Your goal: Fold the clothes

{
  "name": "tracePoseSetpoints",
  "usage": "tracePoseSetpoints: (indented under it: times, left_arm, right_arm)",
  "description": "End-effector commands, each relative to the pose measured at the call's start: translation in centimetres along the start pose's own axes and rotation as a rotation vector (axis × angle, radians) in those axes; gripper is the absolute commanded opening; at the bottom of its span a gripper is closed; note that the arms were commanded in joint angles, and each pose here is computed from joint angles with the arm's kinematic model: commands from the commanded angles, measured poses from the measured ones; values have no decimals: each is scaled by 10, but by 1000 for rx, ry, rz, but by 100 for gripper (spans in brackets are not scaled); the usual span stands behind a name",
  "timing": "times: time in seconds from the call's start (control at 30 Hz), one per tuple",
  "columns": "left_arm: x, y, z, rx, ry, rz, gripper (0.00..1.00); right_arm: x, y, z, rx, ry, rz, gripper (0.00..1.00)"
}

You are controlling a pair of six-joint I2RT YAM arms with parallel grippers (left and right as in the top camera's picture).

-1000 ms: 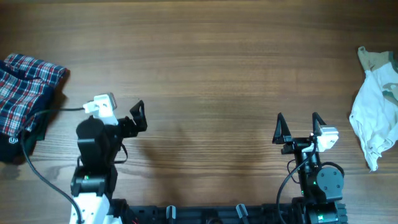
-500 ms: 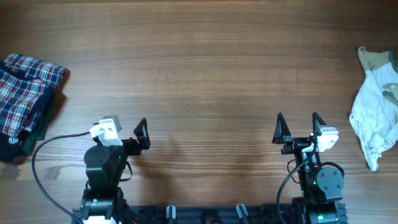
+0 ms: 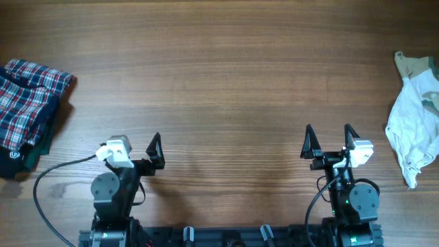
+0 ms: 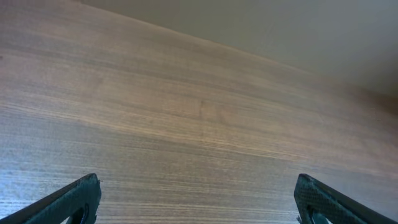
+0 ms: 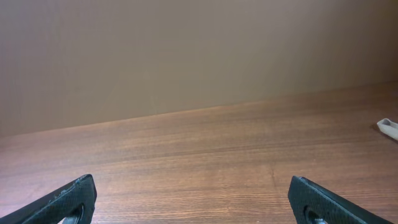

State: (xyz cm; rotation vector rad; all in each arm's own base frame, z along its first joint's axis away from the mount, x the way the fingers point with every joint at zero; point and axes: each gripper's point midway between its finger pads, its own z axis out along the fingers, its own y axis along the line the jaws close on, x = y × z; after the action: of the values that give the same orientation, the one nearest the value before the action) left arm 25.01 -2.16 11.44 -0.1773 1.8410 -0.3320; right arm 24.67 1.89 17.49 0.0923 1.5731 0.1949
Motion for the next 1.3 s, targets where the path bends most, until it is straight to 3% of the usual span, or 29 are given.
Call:
tracePoseSetpoints:
  times: [0.0,0.23,0.4,1.27]
  left_arm:
    - [-9,-3,-3,10,-50,12,100]
    - [-44,8,-18,-75,-223,45,100]
    - [-42,1,-17,-63,-213,182,100]
    - [-37,-15,-16,5,-198,194,100]
  right_arm:
    - [-2,-2,0,12,-11,11,100]
    - [-2,-2,0,13,-11,11,100]
    - [-2,-2,0,12,-10,11,100]
    - [-2,-2,0,12,-11,11,100]
